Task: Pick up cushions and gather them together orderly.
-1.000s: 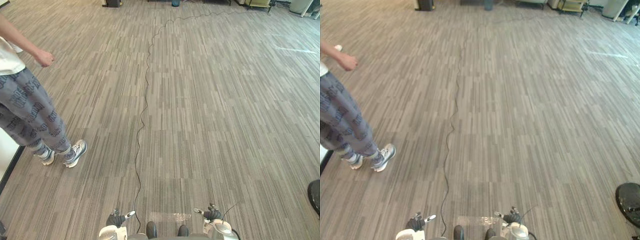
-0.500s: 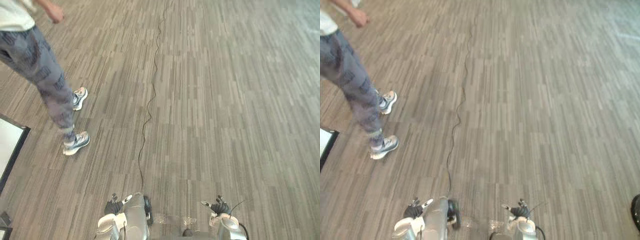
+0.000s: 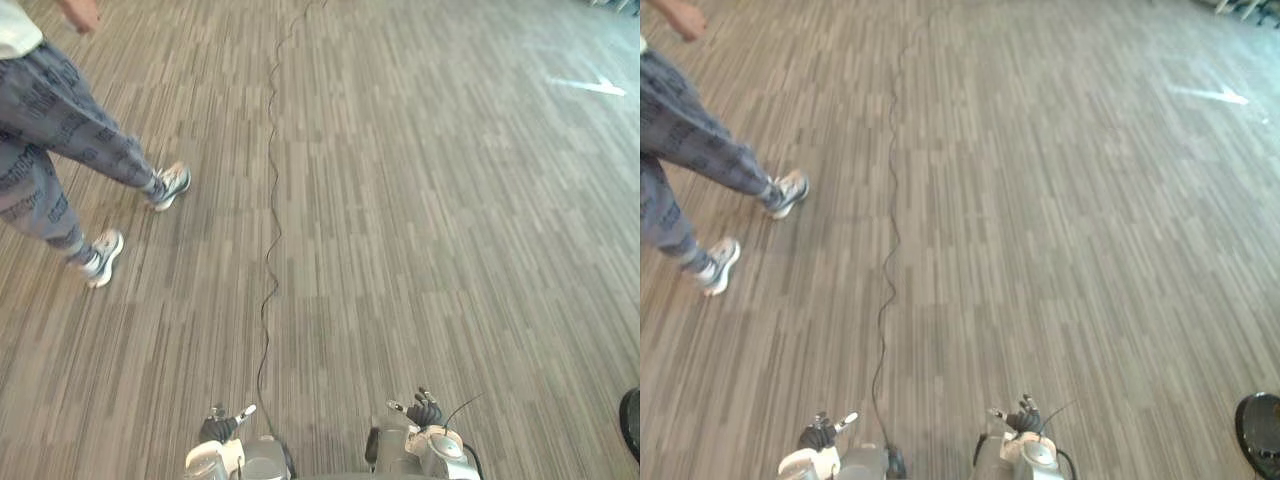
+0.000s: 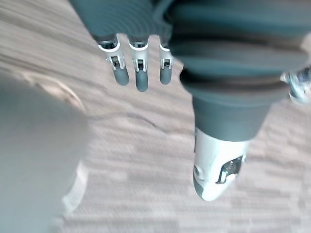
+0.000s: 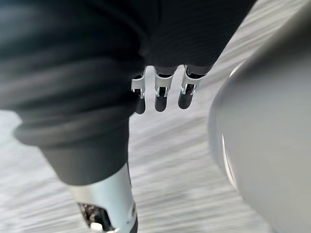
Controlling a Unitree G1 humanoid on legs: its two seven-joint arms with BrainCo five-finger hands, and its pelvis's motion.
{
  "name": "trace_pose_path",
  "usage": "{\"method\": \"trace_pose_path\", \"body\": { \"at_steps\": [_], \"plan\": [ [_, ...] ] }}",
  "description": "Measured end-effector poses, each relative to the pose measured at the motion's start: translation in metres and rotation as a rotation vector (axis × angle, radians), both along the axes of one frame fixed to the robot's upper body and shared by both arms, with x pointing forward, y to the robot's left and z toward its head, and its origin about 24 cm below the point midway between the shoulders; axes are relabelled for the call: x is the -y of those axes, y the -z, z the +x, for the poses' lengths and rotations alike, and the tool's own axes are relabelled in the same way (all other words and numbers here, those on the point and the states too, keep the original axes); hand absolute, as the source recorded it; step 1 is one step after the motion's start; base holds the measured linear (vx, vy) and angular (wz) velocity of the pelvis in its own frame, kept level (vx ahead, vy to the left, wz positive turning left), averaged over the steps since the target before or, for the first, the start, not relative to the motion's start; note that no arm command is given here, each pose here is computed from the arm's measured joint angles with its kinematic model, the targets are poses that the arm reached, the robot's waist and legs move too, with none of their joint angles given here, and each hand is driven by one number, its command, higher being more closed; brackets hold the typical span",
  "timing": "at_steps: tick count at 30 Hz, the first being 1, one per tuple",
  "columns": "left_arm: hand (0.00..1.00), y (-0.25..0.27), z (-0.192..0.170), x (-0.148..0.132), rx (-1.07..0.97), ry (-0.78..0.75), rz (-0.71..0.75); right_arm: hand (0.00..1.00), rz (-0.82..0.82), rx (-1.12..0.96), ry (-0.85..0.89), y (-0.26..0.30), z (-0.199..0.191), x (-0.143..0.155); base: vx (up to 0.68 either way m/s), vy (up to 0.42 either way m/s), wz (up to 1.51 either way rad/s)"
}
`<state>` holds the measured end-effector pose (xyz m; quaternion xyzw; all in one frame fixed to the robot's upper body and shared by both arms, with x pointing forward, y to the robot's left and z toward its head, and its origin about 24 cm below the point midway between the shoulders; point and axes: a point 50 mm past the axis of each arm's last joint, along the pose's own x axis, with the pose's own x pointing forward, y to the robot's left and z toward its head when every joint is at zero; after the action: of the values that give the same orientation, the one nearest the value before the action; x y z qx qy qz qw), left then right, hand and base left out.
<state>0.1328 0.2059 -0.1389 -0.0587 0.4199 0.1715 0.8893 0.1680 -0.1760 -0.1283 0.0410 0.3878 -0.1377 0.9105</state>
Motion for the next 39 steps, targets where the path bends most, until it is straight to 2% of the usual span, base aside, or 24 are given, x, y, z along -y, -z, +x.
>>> {"method": "trace_pose_path", "body": {
  "at_steps": [4, 5, 7, 11, 15, 21, 23, 27, 33, 39],
  "plan": [
    [0.0, 0.002, -0.007, -0.002, -0.022, 0.004, 0.009, 0.0, -0.012, -0.034, -0.016, 0.004, -0.007, 0.002, 0.7, -0.1, 0.23],
    [0.0, 0.006, -0.008, 0.007, -0.039, 0.006, -0.017, 0.0, -0.059, -0.012, -0.04, -0.001, 0.003, 0.015, 0.59, -0.136, -0.18],
    [0.0, 0.005, -0.002, 0.012, -0.031, 0.016, -0.025, 0.0, -0.068, 0.01, -0.033, -0.005, 0.008, 0.018, 0.76, -0.227, -0.3],
    [0.0, 0.003, 0.001, 0.014, -0.005, -0.014, -0.042, 0.0, -0.024, 0.005, -0.035, -0.002, 0.001, 0.003, 0.74, -0.126, -0.32],
    [0.0, -0.007, 0.011, 0.003, 0.07, -0.026, -0.007, 0.0, 0.022, -0.013, -0.047, 0.002, 0.0, -0.014, 0.55, -0.047, -0.48],
    [0.0, -0.006, 0.009, 0.005, 0.07, -0.047, -0.023, 0.0, 0.017, -0.074, -0.052, 0.01, -0.01, -0.014, 0.57, 0.173, -0.82],
    [0.0, -0.008, 0.011, -0.004, 0.072, -0.043, 0.002, 0.0, 0.033, -0.074, -0.075, 0.011, -0.009, -0.022, 0.69, 0.267, -0.48],
    [0.0, -0.005, 0.006, -0.007, 0.047, -0.043, 0.01, 0.0, 0.032, -0.092, -0.087, 0.013, -0.013, -0.021, 0.58, 0.221, -0.62],
    [0.0, 0.001, -0.003, -0.006, -0.012, 0.004, 0.022, 0.0, -0.006, -0.024, -0.186, 0.003, 0.003, -0.024, 0.5, 0.08, -0.44],
    [0.0, 0.007, -0.015, -0.001, -0.07, 0.062, 0.027, 0.0, -0.042, -0.02, -0.181, 0.001, 0.006, -0.01, 0.58, -0.109, -0.15]
  ]
}}
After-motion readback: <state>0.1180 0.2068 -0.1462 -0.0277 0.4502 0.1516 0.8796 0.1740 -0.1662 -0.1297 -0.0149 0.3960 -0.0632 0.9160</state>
